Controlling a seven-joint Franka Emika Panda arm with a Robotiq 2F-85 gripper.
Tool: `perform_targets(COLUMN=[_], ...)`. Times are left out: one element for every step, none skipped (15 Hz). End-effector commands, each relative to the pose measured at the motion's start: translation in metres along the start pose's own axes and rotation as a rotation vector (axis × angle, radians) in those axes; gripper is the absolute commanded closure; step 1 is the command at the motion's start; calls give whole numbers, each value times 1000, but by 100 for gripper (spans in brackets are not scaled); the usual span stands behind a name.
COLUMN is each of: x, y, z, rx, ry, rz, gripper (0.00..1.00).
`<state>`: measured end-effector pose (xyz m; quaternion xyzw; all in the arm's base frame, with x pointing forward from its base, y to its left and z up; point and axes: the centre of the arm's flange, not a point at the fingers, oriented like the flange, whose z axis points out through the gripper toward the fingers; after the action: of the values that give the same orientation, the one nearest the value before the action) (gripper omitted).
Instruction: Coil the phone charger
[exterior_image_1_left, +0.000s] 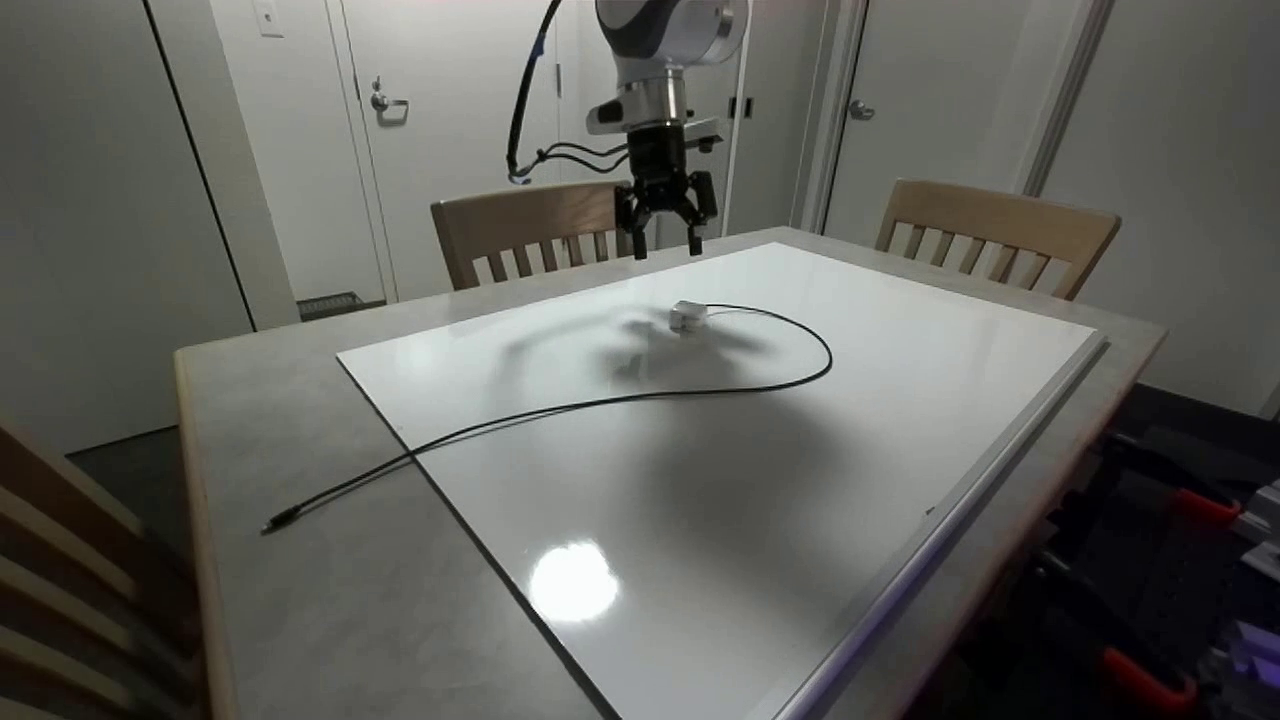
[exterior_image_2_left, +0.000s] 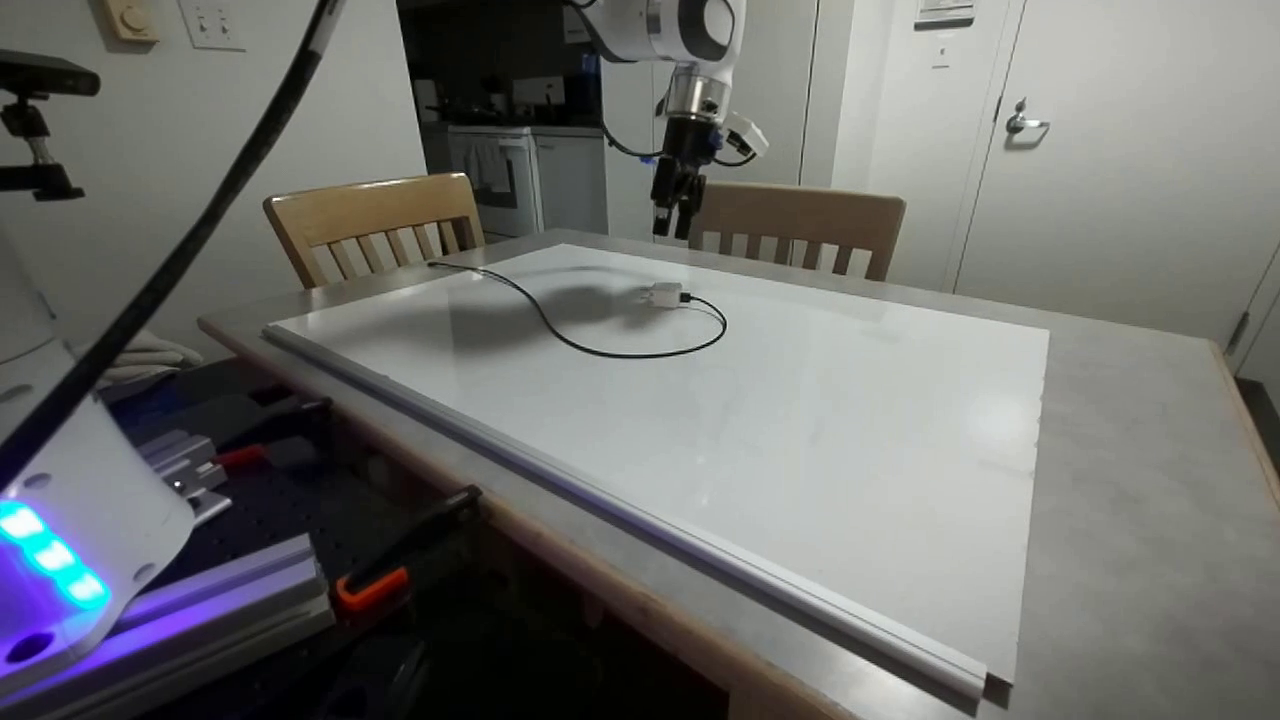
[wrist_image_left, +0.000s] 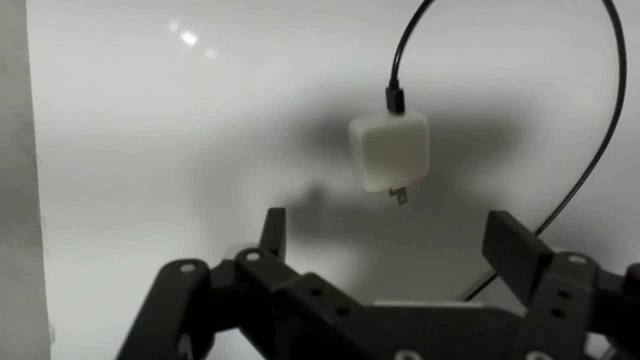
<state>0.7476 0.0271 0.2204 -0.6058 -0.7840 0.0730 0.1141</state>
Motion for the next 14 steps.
perform_targets(x=[30,25,33,36,36,32,28,30,35,41,48,57,67,76], y=[42,8,10,11,11,10,9,13,17,21,23,27,30,33], z=[-8,-1,0,0,0,0,0,0,-1,-2,-5,-7,-9,-11], rx=[51,26,31,32,32,31,31,37,45,48,52,54,52,53], ry=[-3,0,-2,-4,-4,-3,-2,6,4,0,-1,-4,-7,-13], rz=[-13,-10,-16,-19,-19,-14,-9,21,49,82,114,153,187,215], gripper=[0,0,0,0,0,0,0,0,0,0,0,0,0,0])
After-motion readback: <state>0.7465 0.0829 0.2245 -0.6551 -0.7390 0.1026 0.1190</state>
